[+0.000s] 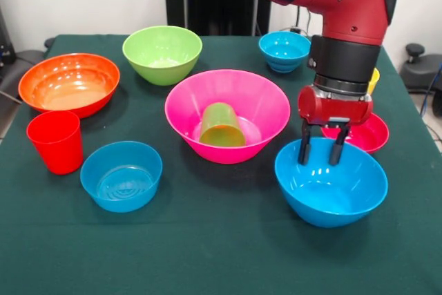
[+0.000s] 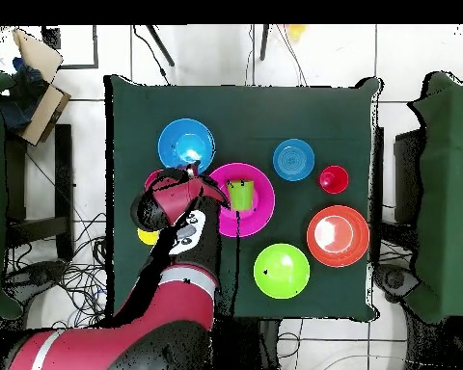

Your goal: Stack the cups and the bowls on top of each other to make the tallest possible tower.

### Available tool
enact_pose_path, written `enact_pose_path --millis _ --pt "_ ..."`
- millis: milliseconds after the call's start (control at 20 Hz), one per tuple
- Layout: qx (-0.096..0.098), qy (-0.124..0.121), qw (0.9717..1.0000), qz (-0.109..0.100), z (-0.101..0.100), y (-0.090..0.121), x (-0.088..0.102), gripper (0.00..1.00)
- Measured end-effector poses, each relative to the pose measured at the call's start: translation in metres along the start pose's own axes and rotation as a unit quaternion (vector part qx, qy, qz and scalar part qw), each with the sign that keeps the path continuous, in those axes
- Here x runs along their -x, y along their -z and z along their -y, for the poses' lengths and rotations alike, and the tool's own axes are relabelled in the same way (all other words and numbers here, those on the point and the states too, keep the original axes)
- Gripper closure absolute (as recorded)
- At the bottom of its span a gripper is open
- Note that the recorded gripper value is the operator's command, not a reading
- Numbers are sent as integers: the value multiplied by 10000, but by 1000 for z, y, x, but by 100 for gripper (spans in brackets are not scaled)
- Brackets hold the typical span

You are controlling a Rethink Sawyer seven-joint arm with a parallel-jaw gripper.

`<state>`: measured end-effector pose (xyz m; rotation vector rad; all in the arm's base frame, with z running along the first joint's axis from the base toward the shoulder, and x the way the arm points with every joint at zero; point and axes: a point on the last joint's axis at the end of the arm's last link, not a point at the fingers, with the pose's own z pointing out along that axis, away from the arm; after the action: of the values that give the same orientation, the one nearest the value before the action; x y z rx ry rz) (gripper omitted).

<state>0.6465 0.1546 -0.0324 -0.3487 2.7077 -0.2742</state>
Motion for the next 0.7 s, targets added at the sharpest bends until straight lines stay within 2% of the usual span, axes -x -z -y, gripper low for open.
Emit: enact_pose_path --millis 700 --pt "-38 -37 10000 82 7 15 9 0"
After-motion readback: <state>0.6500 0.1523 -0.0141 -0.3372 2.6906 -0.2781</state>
